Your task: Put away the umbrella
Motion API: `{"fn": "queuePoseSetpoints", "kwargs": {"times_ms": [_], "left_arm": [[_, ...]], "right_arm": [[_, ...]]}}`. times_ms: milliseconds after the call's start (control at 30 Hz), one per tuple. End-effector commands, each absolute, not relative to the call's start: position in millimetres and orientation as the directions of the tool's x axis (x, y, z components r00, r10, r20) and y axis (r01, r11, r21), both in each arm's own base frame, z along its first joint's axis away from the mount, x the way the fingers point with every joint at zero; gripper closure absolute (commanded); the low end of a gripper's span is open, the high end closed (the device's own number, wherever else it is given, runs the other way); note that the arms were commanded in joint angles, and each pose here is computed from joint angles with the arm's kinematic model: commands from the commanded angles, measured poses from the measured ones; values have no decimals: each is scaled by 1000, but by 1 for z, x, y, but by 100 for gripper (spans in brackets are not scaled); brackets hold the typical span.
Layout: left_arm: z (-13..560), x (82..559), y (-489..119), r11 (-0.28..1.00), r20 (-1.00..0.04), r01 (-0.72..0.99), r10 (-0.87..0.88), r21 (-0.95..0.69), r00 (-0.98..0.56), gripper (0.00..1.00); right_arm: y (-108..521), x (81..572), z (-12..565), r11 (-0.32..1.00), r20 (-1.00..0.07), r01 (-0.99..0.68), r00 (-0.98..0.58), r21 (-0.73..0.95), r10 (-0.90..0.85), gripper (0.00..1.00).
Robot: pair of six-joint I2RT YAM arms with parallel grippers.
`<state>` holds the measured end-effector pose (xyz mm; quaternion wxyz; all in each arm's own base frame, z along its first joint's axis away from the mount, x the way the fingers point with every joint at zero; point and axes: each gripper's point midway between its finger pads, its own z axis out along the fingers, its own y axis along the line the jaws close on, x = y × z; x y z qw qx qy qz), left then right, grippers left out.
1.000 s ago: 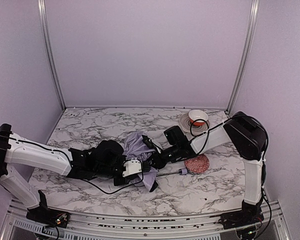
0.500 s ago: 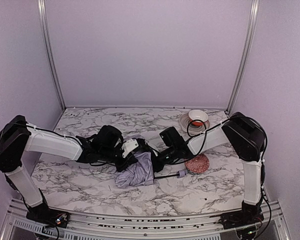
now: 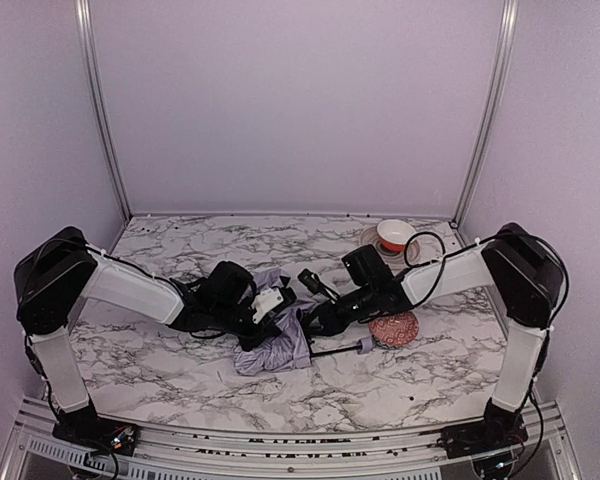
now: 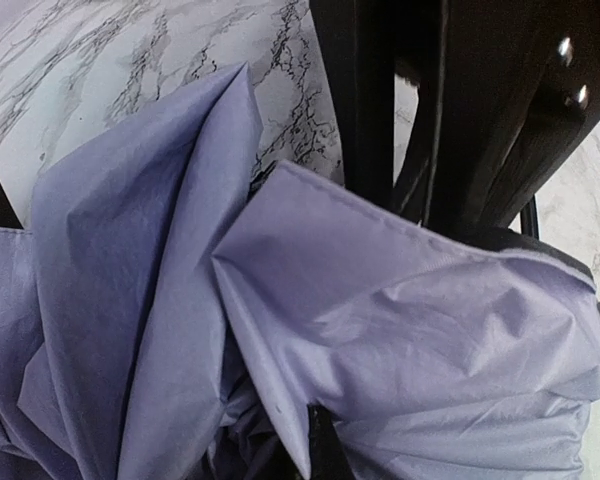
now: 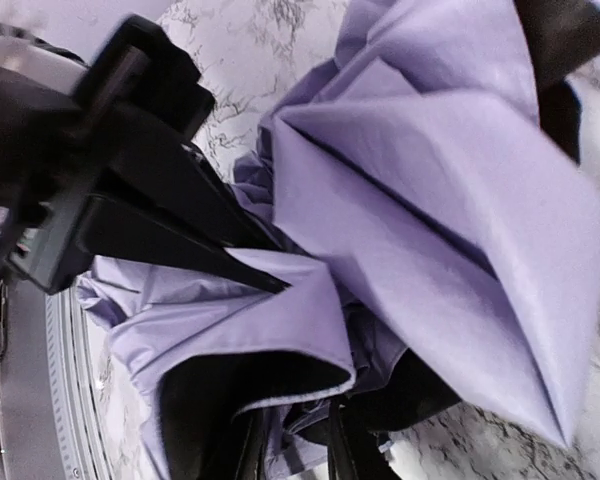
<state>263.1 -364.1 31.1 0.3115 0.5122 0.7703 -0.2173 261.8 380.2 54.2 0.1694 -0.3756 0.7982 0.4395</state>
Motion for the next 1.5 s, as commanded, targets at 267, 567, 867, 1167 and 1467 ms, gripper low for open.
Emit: {"fn": "queuePoseSetpoints", "kwargs": {"times_ms": [267,567,867,1167,1467], "left_arm": [[-57,214,-328,347,-450,918,800,-194,-397,100],[-59,206,-323,334,-400,906,817,-260,-416,100],[-62,200,-324,329,-364,884,820,-331,-442,97],[-60,196,-326,323,-350,862,814,-391,-464,94],[-56,193,-332,295,-353,834,802,-466,-482,92]], "right_arm": [[350,274,143,370,-848,-906,-354,206,-394,65],[383,202,127,6,-803,-955,245,-295,-544,35],[398,209,86,-54,-638,-886,373,-460,-674,1],[393,230,43,-103,-479,-853,382,-511,-790,8],[389,231,8,-114,-416,-901,302,-419,-858,46]]}}
